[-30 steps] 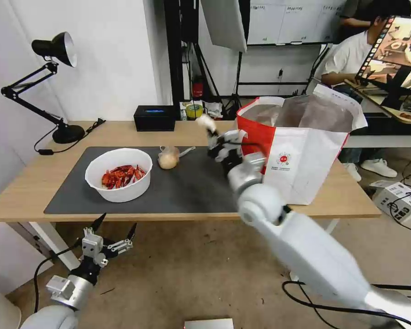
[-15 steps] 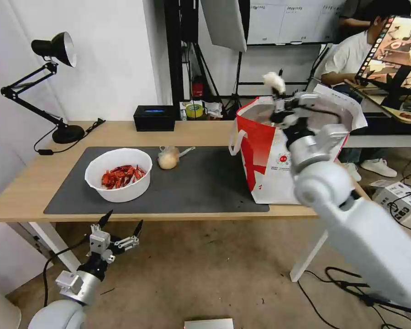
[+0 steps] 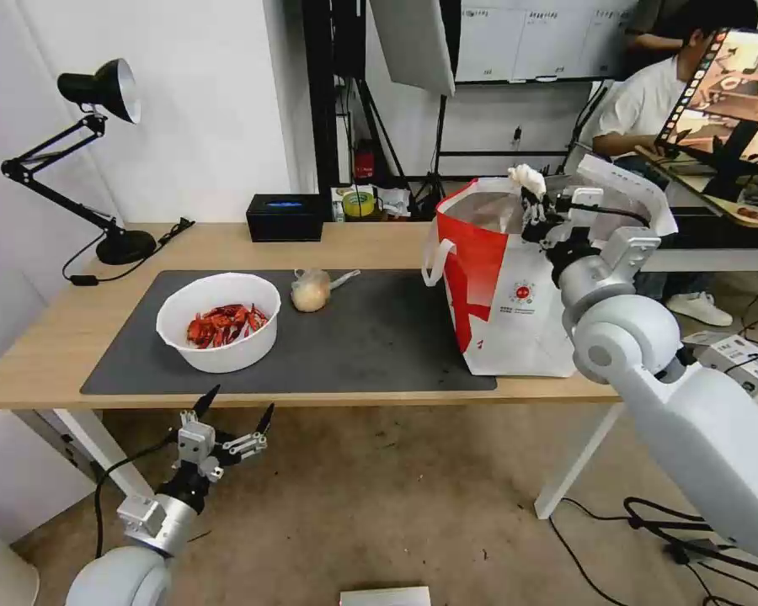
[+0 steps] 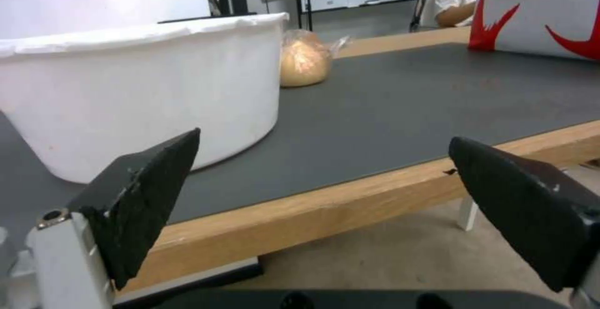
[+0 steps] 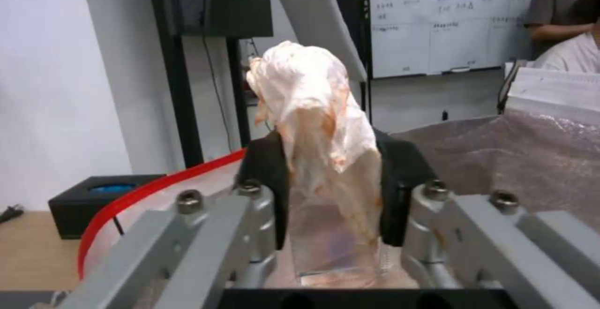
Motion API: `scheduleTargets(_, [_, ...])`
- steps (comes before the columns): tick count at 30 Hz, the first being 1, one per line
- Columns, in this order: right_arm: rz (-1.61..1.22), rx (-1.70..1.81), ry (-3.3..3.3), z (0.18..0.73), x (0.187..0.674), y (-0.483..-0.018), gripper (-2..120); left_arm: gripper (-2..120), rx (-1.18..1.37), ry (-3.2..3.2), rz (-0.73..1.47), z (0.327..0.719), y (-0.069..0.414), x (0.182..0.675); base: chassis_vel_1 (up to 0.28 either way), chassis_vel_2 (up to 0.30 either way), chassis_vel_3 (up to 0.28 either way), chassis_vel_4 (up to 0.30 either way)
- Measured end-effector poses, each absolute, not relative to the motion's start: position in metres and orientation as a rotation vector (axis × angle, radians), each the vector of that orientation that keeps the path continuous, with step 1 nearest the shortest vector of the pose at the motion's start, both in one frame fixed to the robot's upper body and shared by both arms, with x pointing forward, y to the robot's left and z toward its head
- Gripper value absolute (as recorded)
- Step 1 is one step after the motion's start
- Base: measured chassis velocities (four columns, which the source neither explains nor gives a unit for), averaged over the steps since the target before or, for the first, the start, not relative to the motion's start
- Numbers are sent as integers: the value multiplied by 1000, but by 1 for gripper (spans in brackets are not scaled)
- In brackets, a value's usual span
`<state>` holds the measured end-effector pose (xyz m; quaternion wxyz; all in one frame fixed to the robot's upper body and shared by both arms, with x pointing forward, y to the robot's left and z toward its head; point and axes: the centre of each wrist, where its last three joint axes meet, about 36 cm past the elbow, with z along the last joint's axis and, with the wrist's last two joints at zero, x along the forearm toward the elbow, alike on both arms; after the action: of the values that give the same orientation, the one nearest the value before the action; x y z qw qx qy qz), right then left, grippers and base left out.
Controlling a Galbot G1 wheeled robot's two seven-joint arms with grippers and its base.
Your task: Pick up the trash from the table and place it into the takeout bag.
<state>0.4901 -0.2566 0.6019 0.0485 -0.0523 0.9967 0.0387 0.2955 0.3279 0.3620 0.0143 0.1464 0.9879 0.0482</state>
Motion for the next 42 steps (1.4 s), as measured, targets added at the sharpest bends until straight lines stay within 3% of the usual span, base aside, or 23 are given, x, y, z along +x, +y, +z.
scheduleTargets(10, [103,-140,3049,602,489,-262,70,100,452,3076,146,364,326,290,0,0,0,0])
scheduleTargets(15, [107,-142,3050,602,488,-262,82,100,446,3076,147,365,326,288,0,0,0,0])
scheduleTargets(18, [134,-178,3035,605,482,-260,98,100,437,3070,153,370,328,285,0,0,0,0])
scheduleTargets(25, [165,-351,2955,610,455,-252,100,100,421,3064,155,374,329,281,0,0,0,0])
scheduleTargets(31, [167,-652,2889,592,399,-250,100,100,406,3064,156,377,330,276,0,0,0,0])
scheduleTargets(42, [116,-690,2952,540,340,-245,100,100,405,3061,144,377,327,274,0,0,0,0])
